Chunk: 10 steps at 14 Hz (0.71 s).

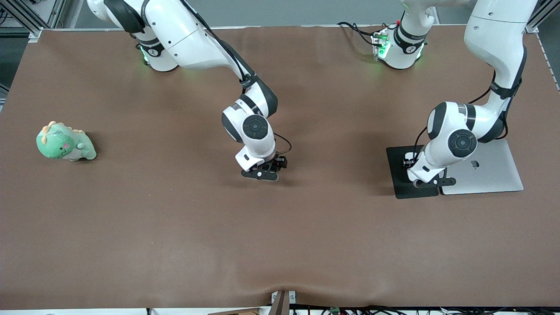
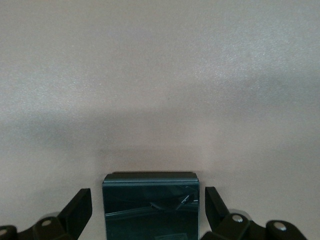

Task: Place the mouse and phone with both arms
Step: 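Release the mouse on the mousepad while the right gripper lifts the phone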

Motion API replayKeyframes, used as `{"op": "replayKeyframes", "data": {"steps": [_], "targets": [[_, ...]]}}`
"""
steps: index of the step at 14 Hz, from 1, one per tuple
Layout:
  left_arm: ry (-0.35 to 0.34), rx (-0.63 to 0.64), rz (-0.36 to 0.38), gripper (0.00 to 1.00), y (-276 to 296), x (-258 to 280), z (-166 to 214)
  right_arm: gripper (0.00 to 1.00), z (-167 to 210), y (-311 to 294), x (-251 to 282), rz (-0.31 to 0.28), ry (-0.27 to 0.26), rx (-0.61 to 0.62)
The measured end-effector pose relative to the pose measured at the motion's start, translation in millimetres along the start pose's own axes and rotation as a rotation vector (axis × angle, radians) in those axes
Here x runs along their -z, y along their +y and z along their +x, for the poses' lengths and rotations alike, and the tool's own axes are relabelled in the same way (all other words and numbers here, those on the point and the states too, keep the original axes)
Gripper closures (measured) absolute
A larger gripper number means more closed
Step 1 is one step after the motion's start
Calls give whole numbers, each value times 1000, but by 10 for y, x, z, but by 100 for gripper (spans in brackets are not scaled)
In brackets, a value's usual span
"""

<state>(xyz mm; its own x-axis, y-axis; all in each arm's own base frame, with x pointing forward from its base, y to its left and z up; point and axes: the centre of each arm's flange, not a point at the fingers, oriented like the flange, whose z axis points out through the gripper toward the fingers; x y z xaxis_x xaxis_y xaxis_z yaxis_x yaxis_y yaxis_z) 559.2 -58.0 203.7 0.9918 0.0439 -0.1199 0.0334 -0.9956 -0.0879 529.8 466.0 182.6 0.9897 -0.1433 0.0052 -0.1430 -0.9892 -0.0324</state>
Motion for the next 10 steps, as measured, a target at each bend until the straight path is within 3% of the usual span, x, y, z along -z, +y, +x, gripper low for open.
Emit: {"op": "replayKeyframes", "data": {"steps": [5,6,7,10], "targets": [[17,1,-9,32,8,-125,42,0,-14,16,-85,-9,-8,0],[22,2,-10,32,7,-106,58,7,-16,13,-92,-8,-7,0],[29,3,-11,26,7,-79,81,19,-17,8,-91,-5,-5,-3],[73,7,-17,1,9,120,196,20,-12,1,-84,-2,-2,-14]]}}
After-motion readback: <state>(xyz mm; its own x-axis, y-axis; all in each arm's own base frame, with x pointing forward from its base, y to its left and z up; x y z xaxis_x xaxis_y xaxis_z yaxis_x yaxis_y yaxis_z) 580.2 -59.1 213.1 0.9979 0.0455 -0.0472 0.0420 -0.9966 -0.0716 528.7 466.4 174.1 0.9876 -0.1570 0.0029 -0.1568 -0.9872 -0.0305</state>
